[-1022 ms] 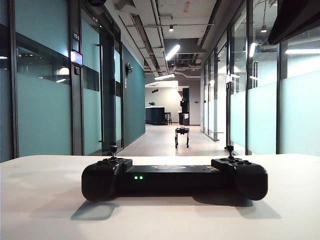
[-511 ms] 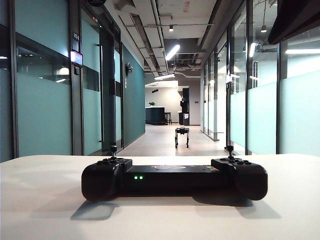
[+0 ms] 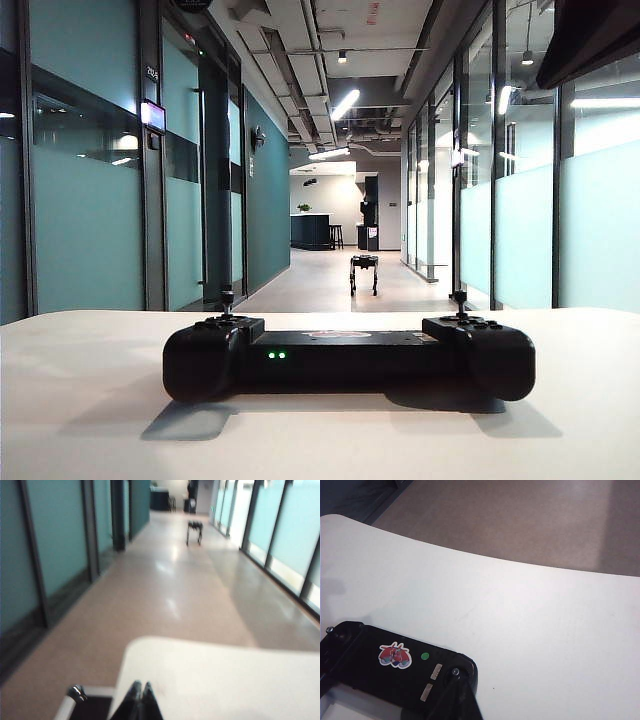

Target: Push the left joystick on the remote control sitting on the white table forward to make the robot dog walk in a straight line until it approaches the door.

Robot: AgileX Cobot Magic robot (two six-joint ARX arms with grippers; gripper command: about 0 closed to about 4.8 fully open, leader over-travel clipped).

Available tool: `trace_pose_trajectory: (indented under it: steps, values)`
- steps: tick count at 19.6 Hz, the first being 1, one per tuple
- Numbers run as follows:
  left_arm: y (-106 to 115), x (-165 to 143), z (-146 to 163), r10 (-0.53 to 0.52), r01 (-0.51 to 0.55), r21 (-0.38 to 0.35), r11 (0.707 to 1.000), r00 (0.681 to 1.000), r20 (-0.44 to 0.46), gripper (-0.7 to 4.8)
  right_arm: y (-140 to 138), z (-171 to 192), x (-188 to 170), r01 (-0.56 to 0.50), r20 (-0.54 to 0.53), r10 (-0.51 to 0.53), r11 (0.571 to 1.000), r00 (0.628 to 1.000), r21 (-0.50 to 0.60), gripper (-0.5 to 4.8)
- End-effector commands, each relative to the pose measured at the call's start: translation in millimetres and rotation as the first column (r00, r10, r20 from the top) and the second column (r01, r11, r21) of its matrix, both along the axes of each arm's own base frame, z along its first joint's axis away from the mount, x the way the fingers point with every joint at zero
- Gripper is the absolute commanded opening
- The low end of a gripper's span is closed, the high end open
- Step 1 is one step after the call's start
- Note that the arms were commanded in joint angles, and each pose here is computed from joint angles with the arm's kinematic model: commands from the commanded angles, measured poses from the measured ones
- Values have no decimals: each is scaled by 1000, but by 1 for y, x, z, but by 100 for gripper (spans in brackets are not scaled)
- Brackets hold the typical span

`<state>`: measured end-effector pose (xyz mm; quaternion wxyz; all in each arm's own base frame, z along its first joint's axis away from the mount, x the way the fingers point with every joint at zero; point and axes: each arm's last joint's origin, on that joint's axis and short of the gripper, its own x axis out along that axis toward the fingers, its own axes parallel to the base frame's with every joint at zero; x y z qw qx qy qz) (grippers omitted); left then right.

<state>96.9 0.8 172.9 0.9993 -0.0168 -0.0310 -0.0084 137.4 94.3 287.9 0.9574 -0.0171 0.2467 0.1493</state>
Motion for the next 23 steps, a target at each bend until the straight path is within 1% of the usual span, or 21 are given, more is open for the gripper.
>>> trace_pose_trajectory:
  steps: [1,9,15,18,23]
  values:
    - [-1,0,-4,-34,34,2,999,999,-29,-6,0,3,0,3,21,-3,1000,1000,9,0]
    - [-3,0,-4,-58,59,11,998,998,-28,-6,0,3,0,2,21,-3,1000,1000,10,0]
    - [-3,1,-6,-57,57,9,998,997,-44,-5,0,3,0,2,21,-2,1000,1000,9,0]
    - [-3,1,-6,-54,54,-7,999,998,-43,-5,0,3,0,2,21,-3,1000,1000,10,-1]
    - [-3,1,-6,-54,53,-5,999,998,-43,-5,0,3,0,2,21,-3,1000,1000,10,-1]
